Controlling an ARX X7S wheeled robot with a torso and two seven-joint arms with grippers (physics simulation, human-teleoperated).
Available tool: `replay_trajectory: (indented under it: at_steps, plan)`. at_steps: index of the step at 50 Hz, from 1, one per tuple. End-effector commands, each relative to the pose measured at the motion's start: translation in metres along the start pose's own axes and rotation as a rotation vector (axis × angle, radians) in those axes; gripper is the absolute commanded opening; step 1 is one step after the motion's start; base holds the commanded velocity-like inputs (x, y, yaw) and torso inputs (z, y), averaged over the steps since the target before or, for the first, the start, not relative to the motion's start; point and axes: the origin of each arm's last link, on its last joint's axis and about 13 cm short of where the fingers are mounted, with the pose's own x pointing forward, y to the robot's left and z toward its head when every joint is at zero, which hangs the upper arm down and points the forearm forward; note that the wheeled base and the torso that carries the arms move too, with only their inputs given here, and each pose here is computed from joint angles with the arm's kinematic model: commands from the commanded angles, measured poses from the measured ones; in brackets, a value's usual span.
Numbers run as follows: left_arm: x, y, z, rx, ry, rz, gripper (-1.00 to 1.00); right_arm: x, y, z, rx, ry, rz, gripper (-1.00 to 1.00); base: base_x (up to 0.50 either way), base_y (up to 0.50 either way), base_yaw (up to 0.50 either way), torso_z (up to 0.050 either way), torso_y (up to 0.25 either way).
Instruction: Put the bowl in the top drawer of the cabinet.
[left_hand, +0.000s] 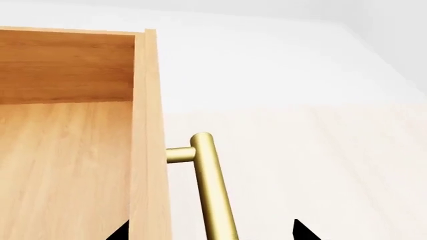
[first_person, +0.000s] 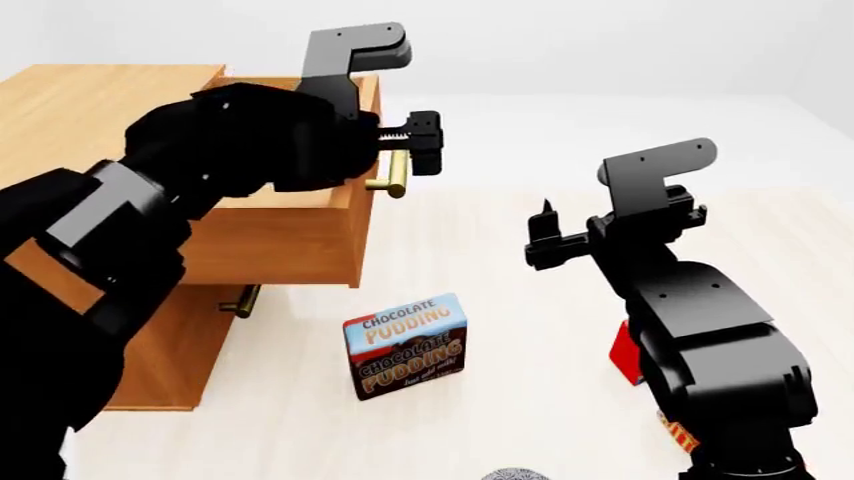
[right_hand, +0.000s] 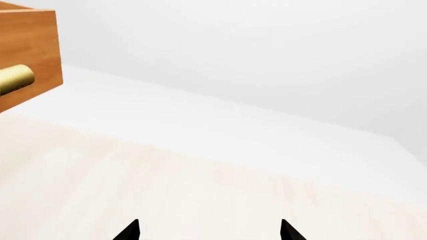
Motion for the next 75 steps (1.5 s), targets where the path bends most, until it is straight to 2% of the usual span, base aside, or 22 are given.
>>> replay_trajectory:
  at_steps: [1, 8, 13, 25, 39, 47, 56, 63, 70, 75]
  plan:
    - [-0.031, -0.036, 0.019, -0.173, -0.032, -0.317, 1.0, 0.002, -0.001, -0.001, 0.005, 0.007, -0.007, 1.0, 0.0, 0.0, 0.0, 0.0, 0.0]
    - [-0.05, -0.021, 0.042, -0.099, -0.147, -0.244, 1.0, 0.0, -0.001, 0.002, 0.002, -0.001, -0.007, 1.0, 0.0, 0.0, 0.0, 0.0, 0.0]
    - [-0.07, -0.014, 0.05, -0.057, -0.22, -0.238, 1.0, 0.0, -0.001, 0.002, 0.003, -0.004, -0.008, 1.0, 0.0, 0.0, 0.0, 0.0, 0.002]
    - [-0.094, -0.011, 0.04, -0.017, -0.264, -0.243, 1.0, -0.002, -0.001, 0.003, 0.005, -0.006, -0.012, 1.0, 0.0, 0.0, 0.0, 0.0, 0.0]
    - [-0.105, 0.001, -0.02, 0.02, -0.199, -0.332, 1.0, -0.006, -0.011, 0.006, 0.044, -0.016, -0.051, 1.0, 0.0, 0.0, 0.0, 0.0, 0.0]
    - [-0.128, 0.009, -0.072, 0.065, -0.203, -0.422, 1.0, -0.005, -0.017, 0.017, 0.049, -0.04, -0.098, 1.0, 0.0, 0.0, 0.0, 0.0, 0.0]
    - [-0.141, 0.027, -0.108, 0.041, -0.167, -0.459, 1.0, -0.003, -0.02, 0.014, 0.052, -0.032, -0.124, 1.0, 0.0, 0.0, 0.0, 0.0, 0.0]
    - [-0.15, 0.034, -0.131, 0.032, -0.147, -0.507, 1.0, 0.0, -0.018, 0.011, 0.044, -0.023, -0.125, 1.0, 0.0, 0.0, 0.0, 0.0, 0.0]
    - [-0.148, 0.038, -0.151, 0.021, -0.12, -0.544, 1.0, 0.003, -0.016, 0.01, 0.041, -0.02, -0.126, 1.0, 0.0, 0.0, 0.0, 0.0, 0.0]
    - [-0.137, 0.037, -0.163, 0.016, -0.064, -0.571, 1.0, 0.002, -0.018, 0.01, 0.04, -0.02, -0.132, 1.0, 0.0, 0.0, 0.0, 0.0, 0.0]
